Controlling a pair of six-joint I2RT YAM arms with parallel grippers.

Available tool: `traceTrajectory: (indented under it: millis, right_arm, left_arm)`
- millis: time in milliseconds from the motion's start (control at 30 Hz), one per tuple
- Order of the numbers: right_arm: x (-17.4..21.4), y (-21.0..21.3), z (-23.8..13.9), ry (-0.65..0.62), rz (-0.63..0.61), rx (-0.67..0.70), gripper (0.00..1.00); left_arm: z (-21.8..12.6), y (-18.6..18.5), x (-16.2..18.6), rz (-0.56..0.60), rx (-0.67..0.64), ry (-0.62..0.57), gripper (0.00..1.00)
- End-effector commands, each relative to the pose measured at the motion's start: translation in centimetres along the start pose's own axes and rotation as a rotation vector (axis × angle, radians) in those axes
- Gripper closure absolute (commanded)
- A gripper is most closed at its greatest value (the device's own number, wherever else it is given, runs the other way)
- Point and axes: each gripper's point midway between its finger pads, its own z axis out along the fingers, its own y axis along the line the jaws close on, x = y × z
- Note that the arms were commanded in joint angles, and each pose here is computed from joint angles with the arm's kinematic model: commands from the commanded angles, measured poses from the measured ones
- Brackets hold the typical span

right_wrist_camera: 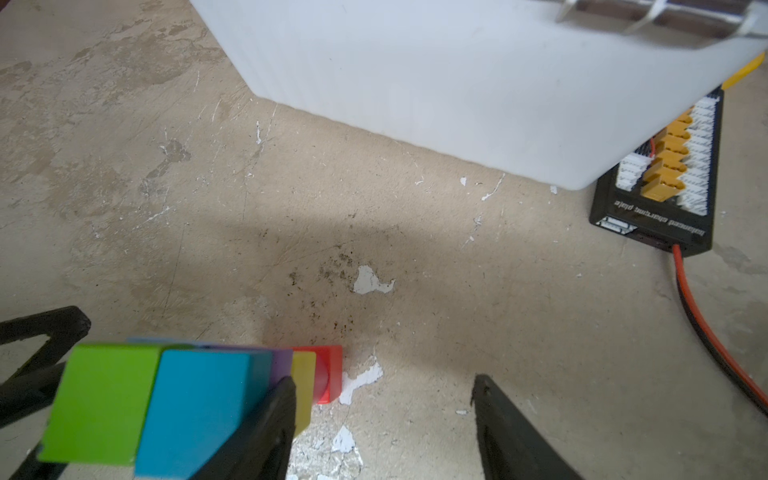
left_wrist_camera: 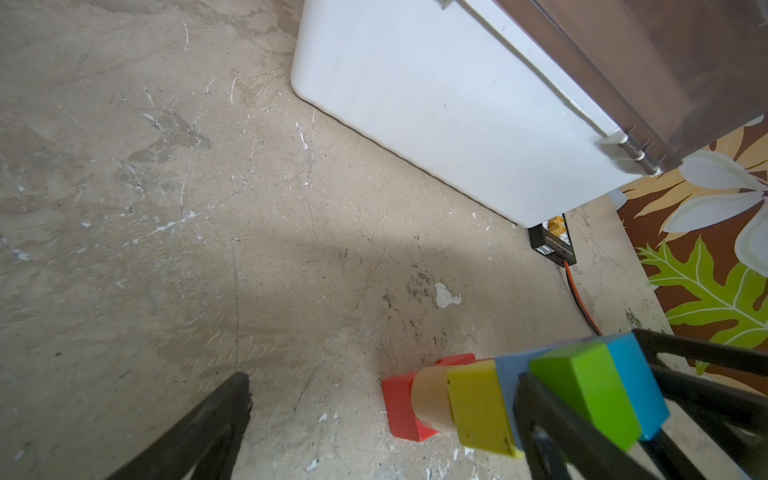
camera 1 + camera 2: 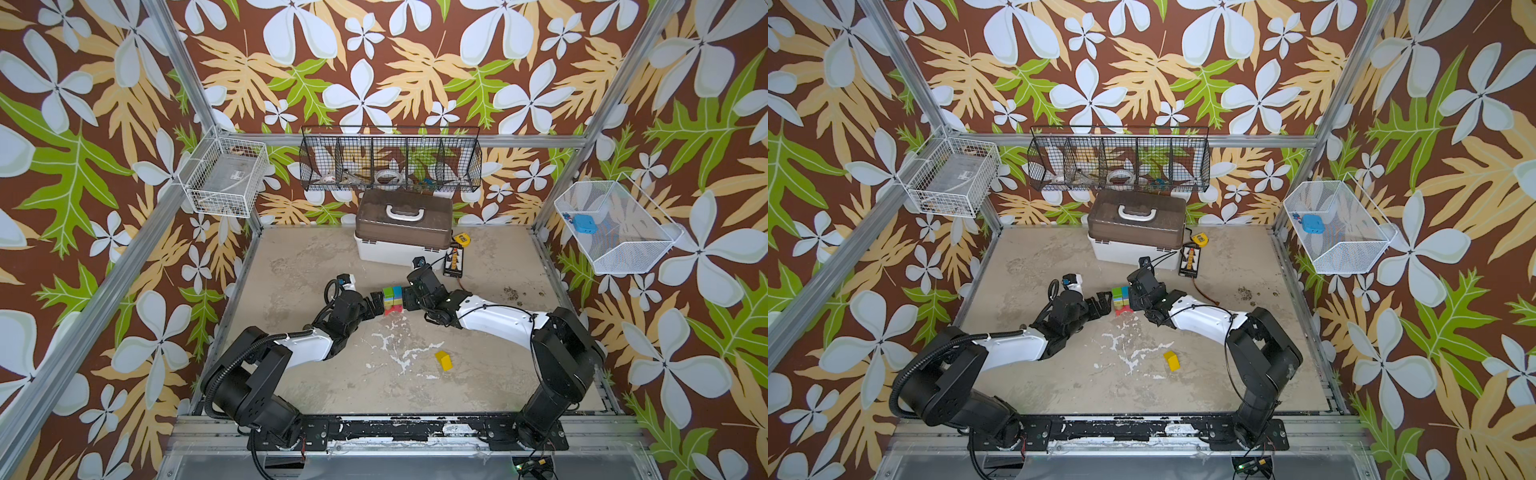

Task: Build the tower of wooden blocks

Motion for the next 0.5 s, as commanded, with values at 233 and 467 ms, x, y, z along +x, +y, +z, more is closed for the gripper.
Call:
traceTrajectory:
  millis: [233, 467]
  right_arm:
    - [0.0, -0.3, 0.1, 0.003, -0.01, 0.023, 0.33]
    - [-0.3, -1.2, -0.5, -0.015, -0.01, 0.065, 0.32]
  left_arm:
    - [0.2, -0.1, -0.2, 0.005, -0.006, -0.005, 0.0]
    - [0.1, 0.0, -0.3, 0.011, -0.017, -0.007, 0.0]
